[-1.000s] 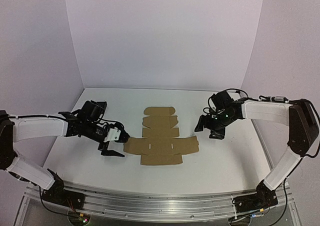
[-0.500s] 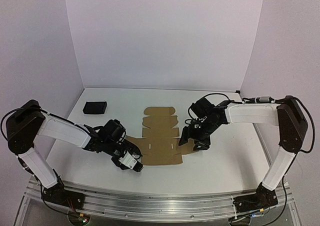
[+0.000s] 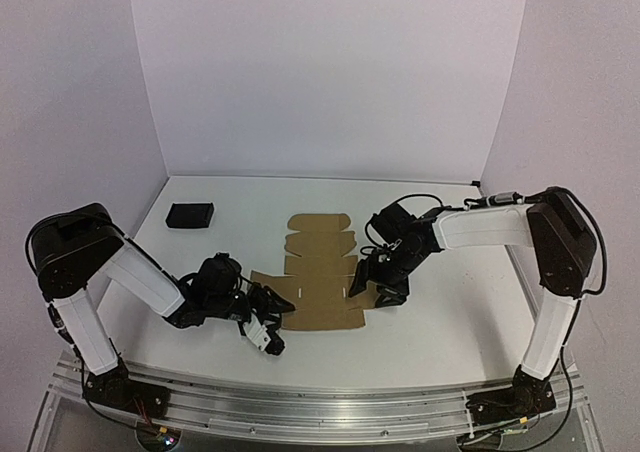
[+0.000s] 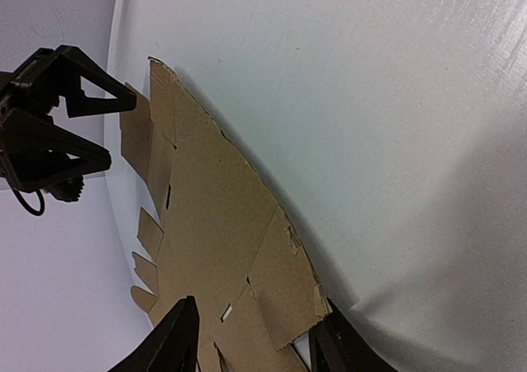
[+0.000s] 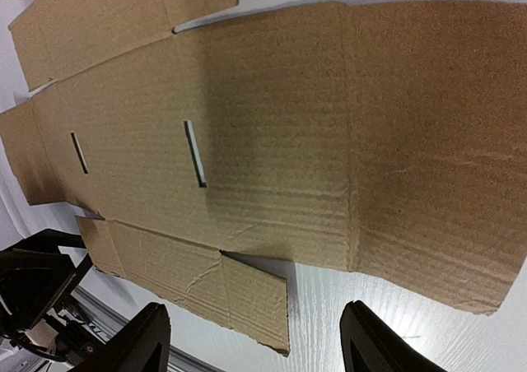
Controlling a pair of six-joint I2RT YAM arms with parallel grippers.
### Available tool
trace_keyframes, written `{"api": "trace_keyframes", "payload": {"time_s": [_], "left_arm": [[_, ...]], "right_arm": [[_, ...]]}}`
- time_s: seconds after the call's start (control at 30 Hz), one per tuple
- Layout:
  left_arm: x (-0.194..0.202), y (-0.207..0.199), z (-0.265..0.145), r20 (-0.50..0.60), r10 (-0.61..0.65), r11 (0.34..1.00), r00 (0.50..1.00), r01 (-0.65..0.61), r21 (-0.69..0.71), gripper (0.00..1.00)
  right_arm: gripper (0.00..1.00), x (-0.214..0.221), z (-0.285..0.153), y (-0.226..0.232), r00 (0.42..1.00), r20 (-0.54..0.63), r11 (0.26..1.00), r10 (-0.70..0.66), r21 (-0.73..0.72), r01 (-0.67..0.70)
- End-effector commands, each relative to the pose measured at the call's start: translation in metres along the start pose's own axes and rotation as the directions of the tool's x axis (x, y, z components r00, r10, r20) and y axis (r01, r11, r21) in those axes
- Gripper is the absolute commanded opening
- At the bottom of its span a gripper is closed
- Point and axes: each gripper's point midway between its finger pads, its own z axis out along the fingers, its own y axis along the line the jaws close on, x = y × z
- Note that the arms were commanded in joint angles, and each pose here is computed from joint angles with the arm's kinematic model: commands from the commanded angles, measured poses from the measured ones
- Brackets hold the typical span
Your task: Fold the paper box
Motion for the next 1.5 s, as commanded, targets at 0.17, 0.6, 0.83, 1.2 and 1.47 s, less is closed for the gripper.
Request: {"api": "trace_keyframes", "payload": {"time_s": [0.17, 0.6, 0.83, 1.2, 1.47], "left_arm": [[-0.008, -0.009, -0.002, 0.038, -0.004, 1.0, 0.999, 0.005, -0.008, 0.25], [-0.003, 0.02, -0.001, 0.024, -0.299, 0.954, 0.954, 0.298, 0.023, 0.0], [0.0, 0.035, -0.006, 0.044, -0.619, 0.78, 0.784, 0.609, 0.143, 0.0], [0.011, 0.044, -0.022, 0.12, -0.765, 0.638, 0.633, 0.716, 0.286, 0.0], [0.009, 0.042, -0.025, 0.132, -0.768, 0.633, 0.627, 0.713, 0.301, 0.0]], "right_arm": [[0.71, 0.004, 0.008, 0.011, 0.999, -0.042, 0.999, 0.018, -0.05, -0.02], [0.72, 0.014, -0.015, 0.019, 0.998, -0.034, 0.993, -0.044, -0.108, 0.041], [0.72, -0.004, -0.069, 0.051, 0.885, 0.216, 0.898, -0.413, -0.068, 0.435], [0.85, 0.049, -0.037, 0.053, -0.195, 0.135, -0.167, -0.971, 0.197, 0.966], [0.9, 0.02, 0.002, 0.064, -0.419, 0.031, -0.401, -0.907, 0.237, 0.885]]}}
